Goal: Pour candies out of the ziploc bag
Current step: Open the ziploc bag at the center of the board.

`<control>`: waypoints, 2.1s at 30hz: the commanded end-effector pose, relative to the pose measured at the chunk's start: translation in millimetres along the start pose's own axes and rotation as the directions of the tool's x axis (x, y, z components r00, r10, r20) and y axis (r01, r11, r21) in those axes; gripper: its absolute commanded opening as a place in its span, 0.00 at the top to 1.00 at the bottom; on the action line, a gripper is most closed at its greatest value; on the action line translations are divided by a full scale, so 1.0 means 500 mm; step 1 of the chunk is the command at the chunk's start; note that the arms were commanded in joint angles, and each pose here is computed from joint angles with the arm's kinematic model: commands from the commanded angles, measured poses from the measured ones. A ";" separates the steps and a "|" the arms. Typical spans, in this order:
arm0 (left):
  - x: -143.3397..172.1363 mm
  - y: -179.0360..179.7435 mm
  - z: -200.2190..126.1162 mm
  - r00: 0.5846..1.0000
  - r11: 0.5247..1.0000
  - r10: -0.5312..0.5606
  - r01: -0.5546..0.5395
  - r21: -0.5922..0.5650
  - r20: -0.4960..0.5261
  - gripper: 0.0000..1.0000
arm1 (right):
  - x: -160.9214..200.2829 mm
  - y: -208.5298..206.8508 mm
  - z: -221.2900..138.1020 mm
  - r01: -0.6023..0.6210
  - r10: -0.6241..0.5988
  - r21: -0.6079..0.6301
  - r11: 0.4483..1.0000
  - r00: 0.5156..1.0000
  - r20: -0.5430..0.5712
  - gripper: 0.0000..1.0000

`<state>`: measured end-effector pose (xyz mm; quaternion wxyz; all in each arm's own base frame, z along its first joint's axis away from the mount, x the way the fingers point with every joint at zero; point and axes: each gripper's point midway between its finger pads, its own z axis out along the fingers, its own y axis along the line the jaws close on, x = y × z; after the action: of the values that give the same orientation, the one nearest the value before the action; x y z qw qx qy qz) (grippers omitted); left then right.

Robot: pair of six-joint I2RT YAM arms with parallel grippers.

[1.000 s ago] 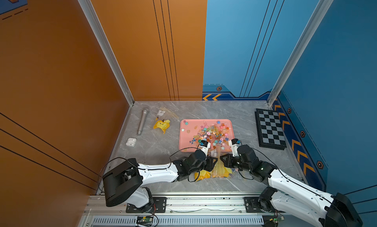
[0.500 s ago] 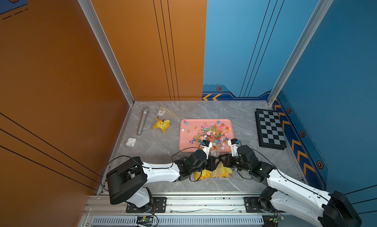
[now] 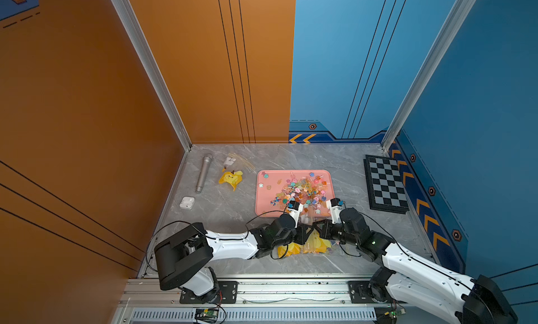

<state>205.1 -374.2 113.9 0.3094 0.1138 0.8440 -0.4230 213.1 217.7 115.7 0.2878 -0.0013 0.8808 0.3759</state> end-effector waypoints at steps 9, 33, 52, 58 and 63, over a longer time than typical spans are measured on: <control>0.001 -0.012 0.008 1.000 1.000 0.002 -0.002 0.022 -0.013 0.75 | -0.003 0.009 -0.003 -0.008 0.008 -0.020 1.000 1.000 0.010 1.00; -0.020 -0.009 -0.009 0.999 1.000 0.006 -0.007 0.008 0.034 1.00 | 0.018 -0.021 -0.015 0.097 -0.092 0.123 0.988 0.995 -0.041 1.00; -0.065 0.027 -0.080 0.990 0.977 0.115 -0.097 -0.188 0.083 1.00 | 0.017 -0.035 -0.016 0.126 -0.118 0.169 0.978 0.992 -0.055 1.00; -0.080 0.023 -0.103 0.980 0.949 0.191 -0.169 -0.265 0.057 1.00 | 0.020 -0.040 -0.020 0.129 -0.121 0.179 0.975 0.991 -0.055 1.00; -0.099 0.013 -0.124 0.968 0.924 0.247 -0.222 -0.313 0.043 1.00 | 0.020 -0.043 -0.022 0.131 -0.124 0.183 0.974 0.991 -0.052 1.00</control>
<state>216.4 -330.0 154.5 0.3812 0.1360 0.8666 -0.2918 206.9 207.1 111.4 0.2945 -0.0343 0.9073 0.2982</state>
